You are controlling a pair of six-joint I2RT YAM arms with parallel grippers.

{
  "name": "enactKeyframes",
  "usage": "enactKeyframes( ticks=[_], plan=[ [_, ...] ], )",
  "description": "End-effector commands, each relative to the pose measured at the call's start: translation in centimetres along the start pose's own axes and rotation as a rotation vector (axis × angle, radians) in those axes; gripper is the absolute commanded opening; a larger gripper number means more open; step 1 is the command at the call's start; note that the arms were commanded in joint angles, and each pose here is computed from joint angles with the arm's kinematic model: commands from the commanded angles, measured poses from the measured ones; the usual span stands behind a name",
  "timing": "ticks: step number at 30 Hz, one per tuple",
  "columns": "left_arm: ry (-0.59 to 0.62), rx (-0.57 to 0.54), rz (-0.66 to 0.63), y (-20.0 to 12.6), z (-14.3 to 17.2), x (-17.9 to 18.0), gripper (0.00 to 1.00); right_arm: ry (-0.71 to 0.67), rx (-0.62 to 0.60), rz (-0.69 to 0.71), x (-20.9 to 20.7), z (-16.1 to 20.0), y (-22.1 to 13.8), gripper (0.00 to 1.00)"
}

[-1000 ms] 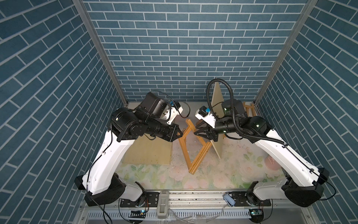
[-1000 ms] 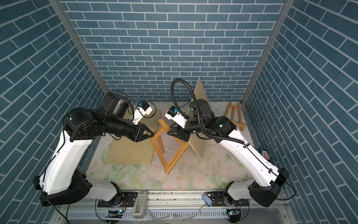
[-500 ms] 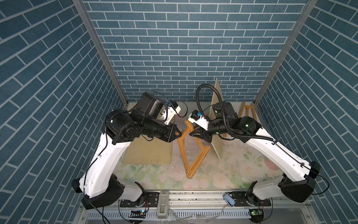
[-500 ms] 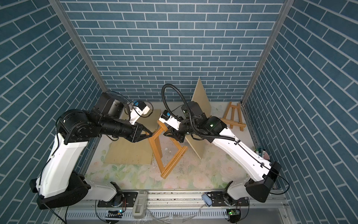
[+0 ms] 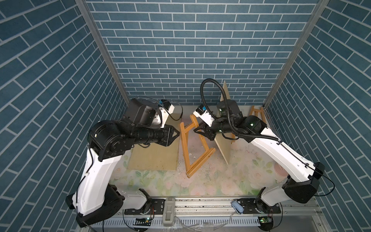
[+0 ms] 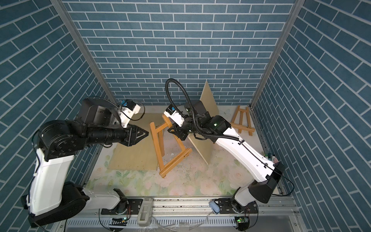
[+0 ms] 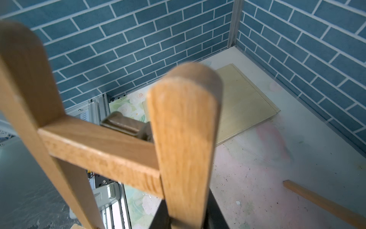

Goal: Disassemble the easel
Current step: Fold up the easel.

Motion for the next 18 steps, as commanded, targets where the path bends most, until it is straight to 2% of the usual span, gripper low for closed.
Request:
enactKeyframes(
  ticks=[1, 4, 13, 18],
  plan=[
    [-0.021, -0.090, -0.048, -1.1, -0.6, 1.1, 0.35, 0.089, -0.101, 0.059, -0.8, -3.3, -1.5, 0.00],
    [-0.042, -0.086, -0.065, -0.6, -0.1, 1.7, 0.36, 0.124, -0.114, 0.090, -1.5, -4.1, -1.4, 0.00],
    [-0.080, -0.060, -0.008, 4.5, 0.6, 1.7, 0.37, 0.215, -0.119, 0.127, -2.7, -5.8, -1.1, 0.00],
    [-0.061, -0.044, -0.048, 5.1, 0.7, 2.2, 0.37, 0.230, -0.130, 0.119, -2.7, -6.1, -1.1, 0.00]
  ],
)
Point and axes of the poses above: each gripper's point midway between its finger pads, its own y axis out along the fingers, its own x axis along the line the jaws close on, z = x × y, the point moved 3 cm from there along -y, back along the fingers, and after that the axes turned 11 degrees about -y, right-handed, at the moved point
